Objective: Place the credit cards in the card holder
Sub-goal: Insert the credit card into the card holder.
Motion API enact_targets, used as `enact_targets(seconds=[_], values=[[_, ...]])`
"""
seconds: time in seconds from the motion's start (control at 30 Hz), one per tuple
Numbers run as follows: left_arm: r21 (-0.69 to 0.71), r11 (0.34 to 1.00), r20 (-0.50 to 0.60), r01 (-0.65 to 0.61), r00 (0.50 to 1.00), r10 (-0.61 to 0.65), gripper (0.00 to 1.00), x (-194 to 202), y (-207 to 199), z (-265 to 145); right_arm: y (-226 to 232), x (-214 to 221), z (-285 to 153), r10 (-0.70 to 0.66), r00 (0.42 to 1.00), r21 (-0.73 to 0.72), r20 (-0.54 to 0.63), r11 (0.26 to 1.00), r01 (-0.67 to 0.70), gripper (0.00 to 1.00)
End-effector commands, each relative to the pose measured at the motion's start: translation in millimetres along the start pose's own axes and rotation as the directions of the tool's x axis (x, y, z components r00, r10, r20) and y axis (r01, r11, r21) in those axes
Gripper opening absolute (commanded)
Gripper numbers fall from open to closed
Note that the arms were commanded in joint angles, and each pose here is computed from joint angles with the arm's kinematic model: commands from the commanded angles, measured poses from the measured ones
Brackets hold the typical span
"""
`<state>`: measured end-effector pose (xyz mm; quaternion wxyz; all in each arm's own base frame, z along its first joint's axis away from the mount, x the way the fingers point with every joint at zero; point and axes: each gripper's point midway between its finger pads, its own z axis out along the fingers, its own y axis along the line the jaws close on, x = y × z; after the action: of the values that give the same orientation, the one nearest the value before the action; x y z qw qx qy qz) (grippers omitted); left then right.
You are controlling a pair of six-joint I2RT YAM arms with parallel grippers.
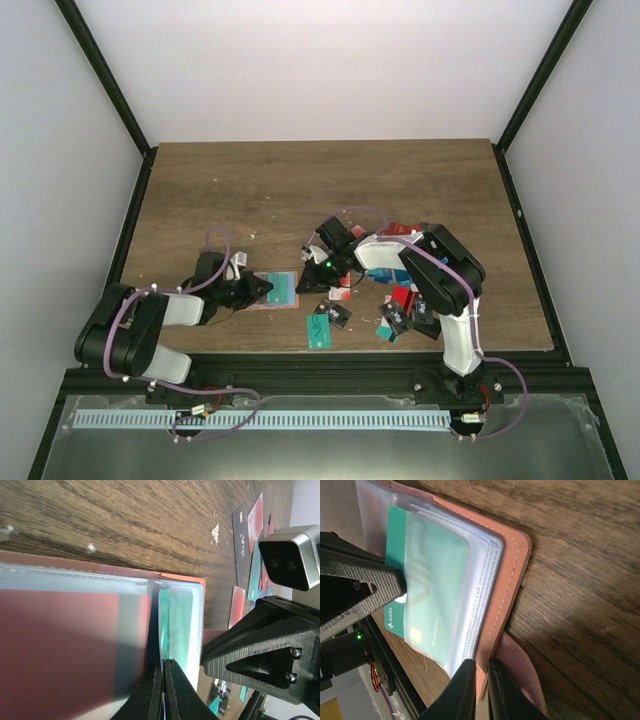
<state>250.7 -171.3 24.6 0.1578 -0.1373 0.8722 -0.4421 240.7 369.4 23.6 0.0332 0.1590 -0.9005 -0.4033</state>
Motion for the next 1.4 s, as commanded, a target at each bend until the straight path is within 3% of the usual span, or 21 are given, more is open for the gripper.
enact_targets(seconds=[0.0,0.43,0.63,1.37], values=[[-0.044,0.999,-0.017,0.021,1.000,-0.021,0.04,5.1,11.3,6.0,-7.8,1.3,10.7,0.023,0.999,0.017,-0.026,1.000,-0.023,0.10],[-0.046,0.999,-0.044,0.013,0.999,-0.015,0.04,10.3,5.4,19.5,-3.9,-2.6,9.4,0.015,1.000,0.016,-0.026,1.000,-0.014,0.09],[-0.121,0.993,-0.044,-0.012,0.999,0.006,0.15,10.9,11.5,11.2,-2.3,-4.3,7.3,0.007,1.000,0.022,-0.022,1.000,-0.007,0.09],[-0.241,0.970,-0.061,-0.017,0.998,0.003,0.38,1.0,-11.7,-16.0,2.9,-15.4,-4.7,-0.008,1.000,0.017,0.019,1.000,0.008,0.09]])
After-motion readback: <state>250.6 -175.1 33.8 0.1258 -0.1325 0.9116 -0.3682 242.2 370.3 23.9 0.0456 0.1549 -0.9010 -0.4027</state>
